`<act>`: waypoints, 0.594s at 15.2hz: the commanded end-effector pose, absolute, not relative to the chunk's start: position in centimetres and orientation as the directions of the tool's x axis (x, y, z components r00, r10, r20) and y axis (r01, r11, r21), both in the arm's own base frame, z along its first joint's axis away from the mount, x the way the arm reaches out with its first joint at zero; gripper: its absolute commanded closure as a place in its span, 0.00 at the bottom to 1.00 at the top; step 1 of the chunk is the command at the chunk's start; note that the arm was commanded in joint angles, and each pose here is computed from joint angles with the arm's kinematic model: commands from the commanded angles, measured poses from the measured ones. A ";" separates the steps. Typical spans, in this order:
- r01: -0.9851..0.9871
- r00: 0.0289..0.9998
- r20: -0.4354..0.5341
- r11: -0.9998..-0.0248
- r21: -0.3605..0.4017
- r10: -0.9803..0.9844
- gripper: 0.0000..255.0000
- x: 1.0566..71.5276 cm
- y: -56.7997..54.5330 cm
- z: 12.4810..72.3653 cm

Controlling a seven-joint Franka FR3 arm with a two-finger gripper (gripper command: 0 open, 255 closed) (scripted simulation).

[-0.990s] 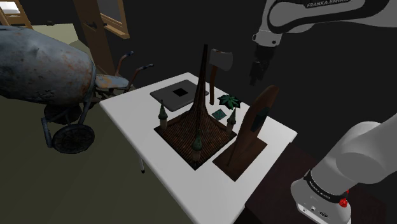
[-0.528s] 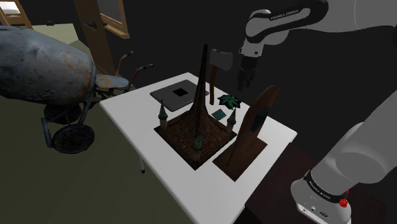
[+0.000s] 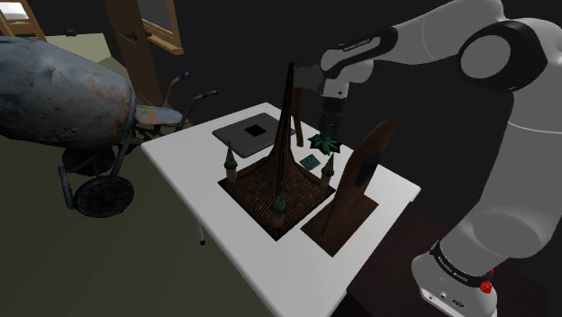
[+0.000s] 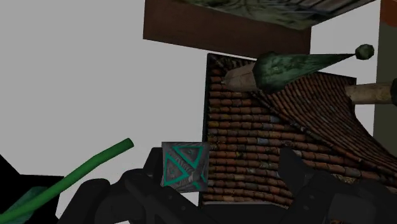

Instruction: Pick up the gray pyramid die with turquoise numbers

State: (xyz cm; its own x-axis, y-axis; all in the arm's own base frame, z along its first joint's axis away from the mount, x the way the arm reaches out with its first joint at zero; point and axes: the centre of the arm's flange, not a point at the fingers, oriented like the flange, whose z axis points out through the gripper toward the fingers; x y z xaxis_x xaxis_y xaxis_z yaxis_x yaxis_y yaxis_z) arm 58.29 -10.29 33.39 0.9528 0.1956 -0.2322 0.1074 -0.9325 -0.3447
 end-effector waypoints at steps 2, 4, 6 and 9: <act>0.091 0.943 -0.259 -0.914 -0.396 0.207 0.00 60.9 -10.6 29.4; 0.080 0.937 -0.277 -0.900 -0.429 0.215 0.00 62.5 -10.8 26.7; 0.069 0.930 -0.292 -0.887 -0.457 0.222 0.00 63.8 -10.9 24.3; 0.069 0.930 -0.292 -0.887 -0.457 0.222 0.00 63.8 -10.9 22.8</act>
State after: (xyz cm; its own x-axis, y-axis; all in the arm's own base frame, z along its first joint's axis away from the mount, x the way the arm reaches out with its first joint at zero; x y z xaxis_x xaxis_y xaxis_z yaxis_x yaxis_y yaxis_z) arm 63.77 -10.98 23.41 0.9302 0.2220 -0.2922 0.0690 -0.8878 -0.4550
